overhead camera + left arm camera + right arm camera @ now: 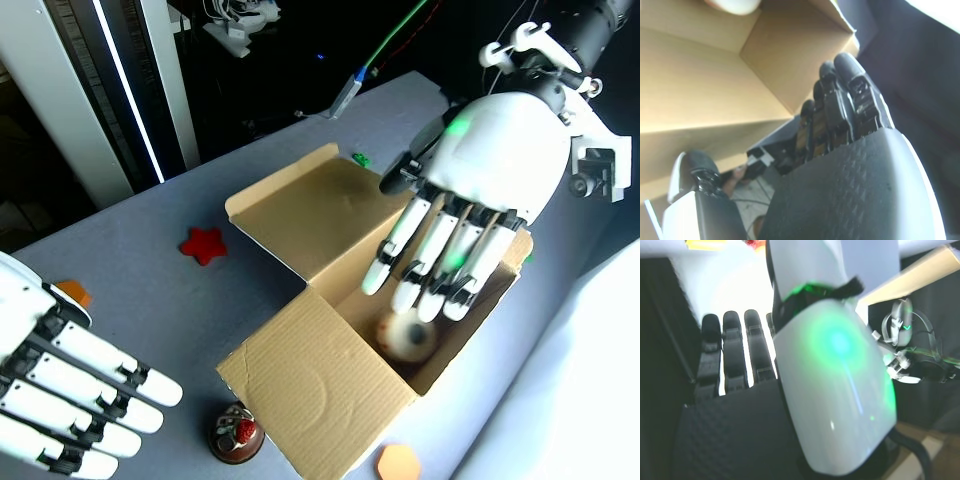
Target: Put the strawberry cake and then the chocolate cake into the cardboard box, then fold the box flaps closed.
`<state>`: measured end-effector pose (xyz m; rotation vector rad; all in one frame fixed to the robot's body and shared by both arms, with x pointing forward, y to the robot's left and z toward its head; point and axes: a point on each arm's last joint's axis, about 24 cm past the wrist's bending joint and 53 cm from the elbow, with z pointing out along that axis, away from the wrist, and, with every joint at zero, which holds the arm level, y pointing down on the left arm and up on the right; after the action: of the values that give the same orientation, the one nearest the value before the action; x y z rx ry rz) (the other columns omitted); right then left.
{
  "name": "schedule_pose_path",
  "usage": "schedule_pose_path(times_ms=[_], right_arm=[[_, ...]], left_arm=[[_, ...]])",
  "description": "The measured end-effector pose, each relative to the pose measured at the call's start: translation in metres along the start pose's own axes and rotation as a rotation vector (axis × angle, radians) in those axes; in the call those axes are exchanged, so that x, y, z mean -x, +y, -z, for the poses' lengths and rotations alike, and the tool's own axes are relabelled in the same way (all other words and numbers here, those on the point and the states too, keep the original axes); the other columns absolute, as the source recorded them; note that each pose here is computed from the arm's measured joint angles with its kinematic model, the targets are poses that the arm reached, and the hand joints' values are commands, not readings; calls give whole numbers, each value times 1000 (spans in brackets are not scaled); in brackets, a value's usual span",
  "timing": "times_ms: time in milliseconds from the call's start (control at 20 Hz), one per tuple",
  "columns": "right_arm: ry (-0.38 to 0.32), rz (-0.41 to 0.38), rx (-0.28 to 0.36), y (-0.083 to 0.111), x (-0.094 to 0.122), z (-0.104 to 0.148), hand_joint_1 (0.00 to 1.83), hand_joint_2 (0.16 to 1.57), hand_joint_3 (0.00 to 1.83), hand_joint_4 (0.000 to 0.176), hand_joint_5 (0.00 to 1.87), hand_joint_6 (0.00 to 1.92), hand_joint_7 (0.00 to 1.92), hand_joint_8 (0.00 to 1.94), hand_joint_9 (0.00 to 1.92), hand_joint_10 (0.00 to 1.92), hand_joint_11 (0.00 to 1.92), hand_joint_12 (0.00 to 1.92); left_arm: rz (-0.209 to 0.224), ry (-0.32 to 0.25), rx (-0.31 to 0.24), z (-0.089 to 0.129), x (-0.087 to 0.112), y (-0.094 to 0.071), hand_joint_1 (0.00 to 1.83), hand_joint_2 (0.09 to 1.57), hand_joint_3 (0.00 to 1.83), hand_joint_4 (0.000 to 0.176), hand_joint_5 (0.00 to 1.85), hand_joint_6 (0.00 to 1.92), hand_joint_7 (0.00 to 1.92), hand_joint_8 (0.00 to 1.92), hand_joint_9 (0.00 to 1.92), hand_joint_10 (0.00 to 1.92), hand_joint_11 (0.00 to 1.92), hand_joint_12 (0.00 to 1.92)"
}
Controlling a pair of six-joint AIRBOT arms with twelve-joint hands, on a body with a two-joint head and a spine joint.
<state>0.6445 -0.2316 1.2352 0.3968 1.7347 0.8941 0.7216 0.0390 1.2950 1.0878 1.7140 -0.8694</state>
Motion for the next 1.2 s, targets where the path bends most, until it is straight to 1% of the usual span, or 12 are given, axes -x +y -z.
schedule_pose_path(times_ms=[150, 250, 350, 400, 500, 600, 700, 750, 800, 900, 1050, 1200], right_arm=[[2, -60, -40, -16, 0, -10, 1080, 1032, 7, 0, 41, 0, 120, 0, 136, 1, 0, 444], [-2, -106, -46, -20, -2, -20, 1092, 1031, 4, 0, 30, 0, 113, 0, 126, 1, 0, 410], [1, -126, -57, -26, -5, -29, 1104, 1015, 0, 0, 34, 2, 108, 0, 123, 0, 0, 442], [5, -152, -63, -29, -8, -37, 1093, 1019, 0, 0, 32, 1, 96, 0, 118, 0, 0, 448], [1, -186, -68, -32, -10, -48, 1057, 1033, 4, 0, 32, 0, 100, 1, 117, 0, 0, 435], [-7, -211, -67, -35, -12, -63, 1084, 1022, 0, 0, 38, 1, 111, 3, 118, 1, 0, 379], [-7, -224, -54, -31, -20, -76, 1022, 1031, 3, 0, 38, 1, 101, 0, 111, 0, 0, 379], [-6, -215, -42, -26, -23, -82, 1031, 1033, 3, 0, 34, 0, 91, 0, 104, 0, 0, 377], [-13, -228, -13, -15, -28, -97, 1098, 1015, 0, 0, 28, 1, 102, 5, 119, 7, 0, 382], [-20, -241, -4, -12, -29, -106, 1178, 998, 0, 6, 27, 1, 105, 2, 129, 6, 0, 473], [-32, -260, -8, -14, -29, -118, 1188, 991, 0, 9, 25, 0, 106, 1, 125, 4, 0, 478], [-39, -263, -6, -14, -32, -128, 1210, 976, 0, 4, 35, 4, 119, 4, 135, 5, 0, 488]], left_arm=[[30, -18, 37, 24, -4, 15, 0, 1125, 14, 10, 124, 2, 155, 1, 180, 0, 0, 734], [47, 7, 71, 41, -19, 27, 0, 1126, 8, 0, 108, 2, 144, 1, 161, 2, 0, 675], [65, 3, 84, 54, -27, 31, 0, 1112, 1, 0, 108, 1, 143, 1, 150, 0, 0, 642], [79, 4, 102, 66, -35, 37, 0, 1111, 0, 0, 113, 3, 152, 4, 161, 5, 0, 642], [102, 12, 134, 79, -49, 47, 0, 1107, 0, 0, 111, 2, 153, 4, 160, 4, 0, 644], [134, 50, 170, 95, -77, 57, 0, 1109, 0, 0, 96, 0, 146, 1, 155, 2, 0, 647], [154, 76, 194, 110, -99, 60, 0, 1112, 1, 0, 96, 0, 143, 2, 147, 2, 0, 620], [161, 90, 197, 115, -108, 59, 0, 1112, 1, 0, 91, 1, 145, 2, 154, 4, 0, 645], [176, 122, 204, 124, -128, 57, 0, 1111, 0, 0, 91, 1, 145, 1, 161, 5, 0, 670], [198, 127, 210, 131, -138, 57, 0, 1116, 2, 0, 85, 0, 147, 2, 166, 6, 0, 677], [218, 151, 239, 146, -157, 58, 0, 1114, 1, 0, 85, 0, 149, 2, 167, 6, 0, 678], [216, 185, 191, 140, -171, 32, 0, 1121, 3, 0, 83, 1, 151, 1, 170, 4, 0, 675]])
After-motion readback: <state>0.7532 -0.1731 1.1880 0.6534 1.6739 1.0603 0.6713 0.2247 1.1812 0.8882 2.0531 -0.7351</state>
